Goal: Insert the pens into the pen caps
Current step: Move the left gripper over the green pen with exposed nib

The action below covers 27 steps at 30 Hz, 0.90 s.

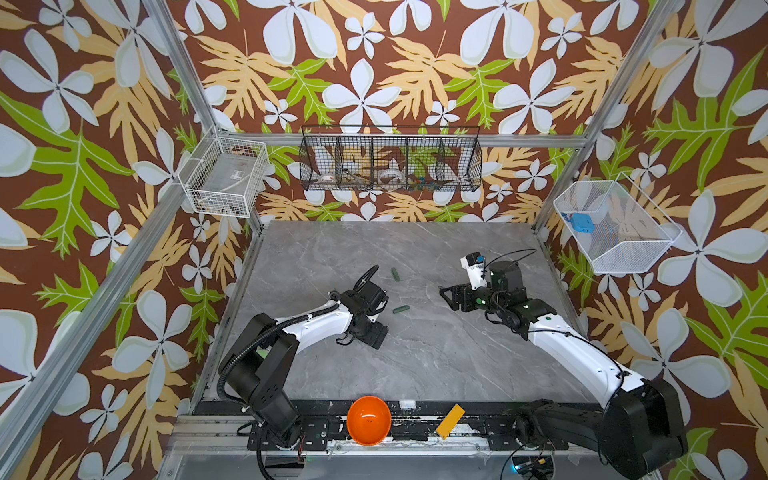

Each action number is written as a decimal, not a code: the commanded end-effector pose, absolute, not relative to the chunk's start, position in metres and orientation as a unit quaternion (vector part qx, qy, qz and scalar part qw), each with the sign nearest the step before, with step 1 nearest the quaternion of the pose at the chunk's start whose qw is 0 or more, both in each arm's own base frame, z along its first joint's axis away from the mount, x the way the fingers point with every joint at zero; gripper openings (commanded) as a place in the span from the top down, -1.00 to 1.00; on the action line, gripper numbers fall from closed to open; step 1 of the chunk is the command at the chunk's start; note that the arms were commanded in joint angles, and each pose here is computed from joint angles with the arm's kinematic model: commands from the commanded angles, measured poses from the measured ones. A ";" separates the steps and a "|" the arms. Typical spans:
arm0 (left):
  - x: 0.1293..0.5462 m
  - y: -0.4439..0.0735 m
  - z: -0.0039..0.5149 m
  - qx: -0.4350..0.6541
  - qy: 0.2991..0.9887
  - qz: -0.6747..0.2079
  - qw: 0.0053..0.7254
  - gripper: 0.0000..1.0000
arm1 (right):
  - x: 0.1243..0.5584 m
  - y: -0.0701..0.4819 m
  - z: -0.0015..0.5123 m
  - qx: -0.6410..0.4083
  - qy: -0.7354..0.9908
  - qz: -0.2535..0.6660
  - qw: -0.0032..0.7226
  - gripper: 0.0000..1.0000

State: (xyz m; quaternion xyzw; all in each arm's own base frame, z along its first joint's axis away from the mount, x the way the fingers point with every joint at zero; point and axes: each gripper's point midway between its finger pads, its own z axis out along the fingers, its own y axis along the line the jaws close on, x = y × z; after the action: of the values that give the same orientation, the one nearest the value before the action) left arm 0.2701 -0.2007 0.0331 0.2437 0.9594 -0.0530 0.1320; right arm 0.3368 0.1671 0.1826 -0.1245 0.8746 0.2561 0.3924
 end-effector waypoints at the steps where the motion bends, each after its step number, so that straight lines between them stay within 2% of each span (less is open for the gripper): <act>1: 0.270 -0.198 0.028 0.240 0.961 -0.046 0.127 -0.62 | 0.339 0.169 0.186 -0.125 0.870 0.263 0.399 -0.62; 5: 0.268 -0.197 0.019 0.235 0.964 -0.042 0.119 -0.55 | 0.339 0.170 0.185 -0.124 0.869 0.265 0.398 -0.62; 6: 0.269 -0.197 0.019 0.233 0.964 -0.040 0.118 -0.48 | 0.338 0.170 0.184 -0.124 0.870 0.266 0.397 -0.62; 7: 0.269 -0.197 0.018 0.233 0.965 -0.042 0.116 -0.32 | 0.339 0.170 0.184 -0.124 0.870 0.266 0.396 -0.62; 8: 0.268 -0.198 0.017 0.229 0.965 -0.044 0.116 -0.28 | 0.338 0.170 0.183 -0.124 0.870 0.266 0.396 -0.61; 13: 0.264 -0.194 0.014 0.217 0.968 -0.044 0.116 -0.26 | 0.340 0.171 0.182 -0.123 0.871 0.267 0.395 -0.61; 16: 0.261 -0.192 0.012 0.213 0.969 -0.045 0.114 -0.16 | 0.341 0.173 0.182 -0.124 0.871 0.271 0.390 -0.60; 21: 0.251 -0.194 0.004 0.206 0.972 -0.050 0.104 0.18 | 0.345 0.176 0.182 -0.124 0.870 0.275 0.389 -0.60; 27: 0.235 -0.201 -0.003 0.211 0.971 -0.051 0.095 0.26 | 0.347 0.179 0.178 -0.124 0.871 0.282 0.384 -0.60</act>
State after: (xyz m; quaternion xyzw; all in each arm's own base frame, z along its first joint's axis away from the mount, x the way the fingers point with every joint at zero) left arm 0.2673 -0.2061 0.0131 0.2166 0.9614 -0.0418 0.1643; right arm 0.3432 0.1750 0.1720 -0.1219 0.8775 0.2717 0.3758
